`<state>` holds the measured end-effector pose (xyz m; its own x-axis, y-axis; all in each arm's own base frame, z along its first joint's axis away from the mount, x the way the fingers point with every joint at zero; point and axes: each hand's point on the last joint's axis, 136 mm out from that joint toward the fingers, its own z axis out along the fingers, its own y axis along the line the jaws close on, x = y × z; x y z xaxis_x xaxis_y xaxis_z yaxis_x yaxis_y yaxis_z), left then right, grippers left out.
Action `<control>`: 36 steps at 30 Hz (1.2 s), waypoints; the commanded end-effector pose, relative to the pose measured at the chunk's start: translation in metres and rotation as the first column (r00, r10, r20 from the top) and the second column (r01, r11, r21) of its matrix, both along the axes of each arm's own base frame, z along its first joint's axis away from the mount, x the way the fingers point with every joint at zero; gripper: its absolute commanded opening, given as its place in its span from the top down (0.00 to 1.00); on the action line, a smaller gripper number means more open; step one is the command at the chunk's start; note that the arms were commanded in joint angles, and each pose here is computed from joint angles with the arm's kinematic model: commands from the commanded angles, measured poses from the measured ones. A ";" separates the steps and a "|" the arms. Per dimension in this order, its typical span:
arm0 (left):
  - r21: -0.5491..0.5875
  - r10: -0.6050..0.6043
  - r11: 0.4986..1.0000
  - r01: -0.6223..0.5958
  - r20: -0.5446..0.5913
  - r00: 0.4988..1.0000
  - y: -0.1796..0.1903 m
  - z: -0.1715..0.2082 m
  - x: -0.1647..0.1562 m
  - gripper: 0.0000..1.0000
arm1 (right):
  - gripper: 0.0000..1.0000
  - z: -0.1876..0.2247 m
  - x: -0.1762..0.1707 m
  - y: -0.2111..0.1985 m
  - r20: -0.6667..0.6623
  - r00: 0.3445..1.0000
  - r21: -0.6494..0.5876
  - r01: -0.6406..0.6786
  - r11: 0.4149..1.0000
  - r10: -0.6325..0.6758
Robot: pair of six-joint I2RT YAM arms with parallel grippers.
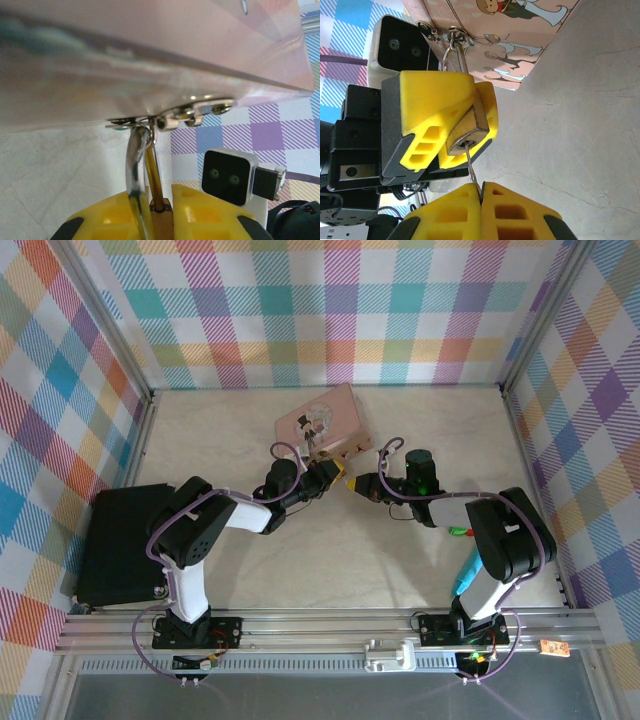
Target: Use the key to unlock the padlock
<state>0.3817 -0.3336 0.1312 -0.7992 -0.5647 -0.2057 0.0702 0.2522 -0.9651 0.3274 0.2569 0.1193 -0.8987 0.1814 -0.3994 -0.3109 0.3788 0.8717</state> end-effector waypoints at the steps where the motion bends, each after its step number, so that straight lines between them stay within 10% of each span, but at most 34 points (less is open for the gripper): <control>1: -0.065 -0.029 0.997 0.034 0.080 0.996 -0.006 0.022 -0.001 1.00 | 1.00 0.026 0.004 0.006 0.077 0.997 0.048 -0.034 0.998 0.031; 36: -0.127 -0.036 0.991 0.049 0.103 0.994 -0.014 0.048 -0.019 1.00 | 1.00 0.016 0.031 0.003 -0.103 0.981 0.107 0.178 0.978 -0.167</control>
